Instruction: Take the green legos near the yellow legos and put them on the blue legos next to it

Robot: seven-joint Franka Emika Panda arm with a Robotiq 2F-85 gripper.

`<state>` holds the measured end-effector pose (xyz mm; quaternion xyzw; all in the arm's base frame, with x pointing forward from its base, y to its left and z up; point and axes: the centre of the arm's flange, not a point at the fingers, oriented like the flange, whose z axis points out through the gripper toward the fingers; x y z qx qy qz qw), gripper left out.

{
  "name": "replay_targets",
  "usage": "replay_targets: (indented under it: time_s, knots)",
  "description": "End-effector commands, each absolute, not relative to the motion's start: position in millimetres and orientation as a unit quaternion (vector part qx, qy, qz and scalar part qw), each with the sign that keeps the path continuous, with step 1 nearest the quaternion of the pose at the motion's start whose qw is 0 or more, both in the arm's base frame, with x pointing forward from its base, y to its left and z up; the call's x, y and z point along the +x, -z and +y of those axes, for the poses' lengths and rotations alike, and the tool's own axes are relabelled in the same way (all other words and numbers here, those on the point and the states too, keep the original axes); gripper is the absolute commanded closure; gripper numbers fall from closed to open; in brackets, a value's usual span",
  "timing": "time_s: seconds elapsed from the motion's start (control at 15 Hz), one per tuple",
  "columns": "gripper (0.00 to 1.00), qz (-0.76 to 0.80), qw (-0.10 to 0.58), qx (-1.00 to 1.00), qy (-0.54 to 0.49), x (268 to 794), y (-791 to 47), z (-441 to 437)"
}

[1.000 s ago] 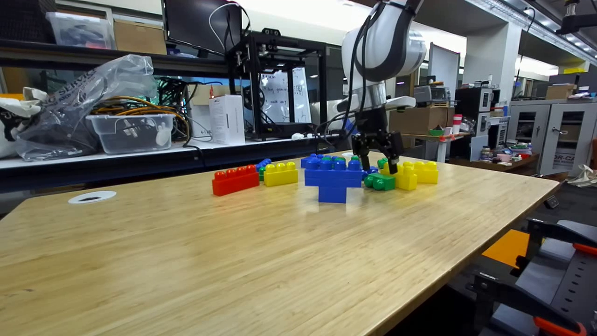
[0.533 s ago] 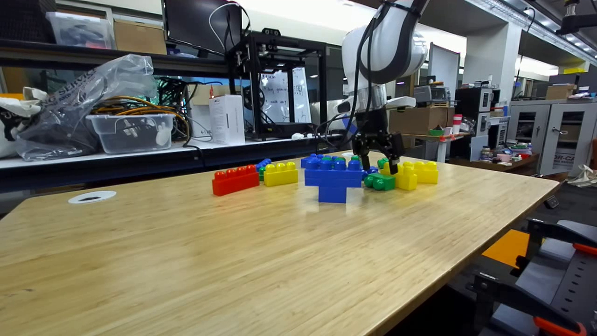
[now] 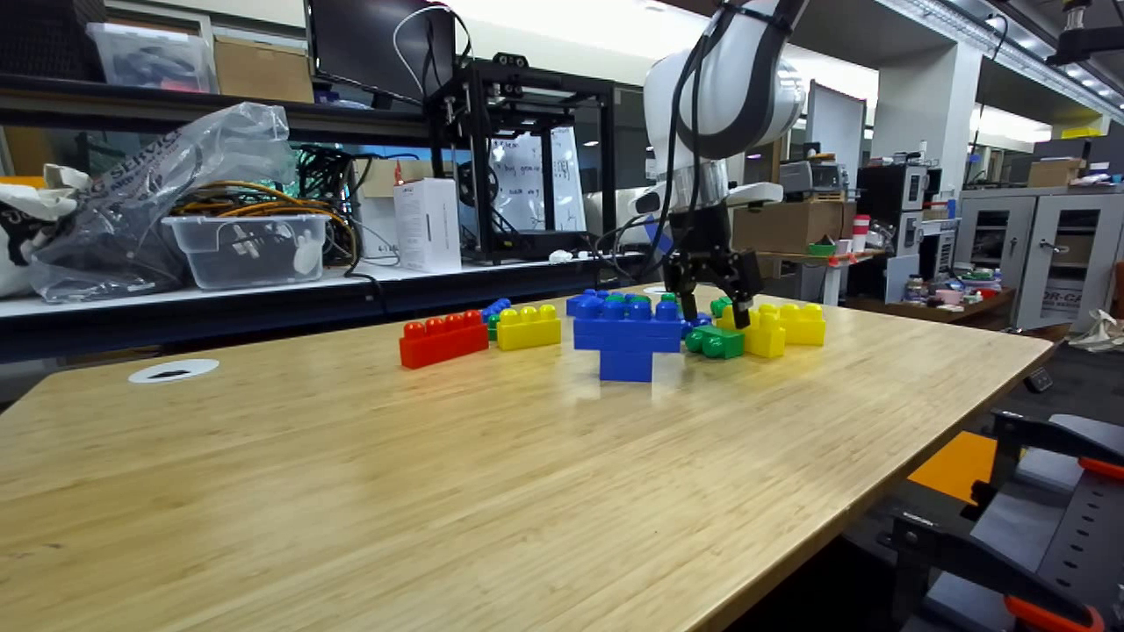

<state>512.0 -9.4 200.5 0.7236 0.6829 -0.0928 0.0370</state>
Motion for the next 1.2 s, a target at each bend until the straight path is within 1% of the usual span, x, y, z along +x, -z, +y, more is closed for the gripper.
replay_targets:
  time_s: [0.0,1.13]
  knots:
    - [0.00,0.683,0.044,0.723,0.094,514.7,-193.1,-11.6]
    - [0.00,0.681,0.038,0.724,0.102,527.1,-176.1,-14.4]
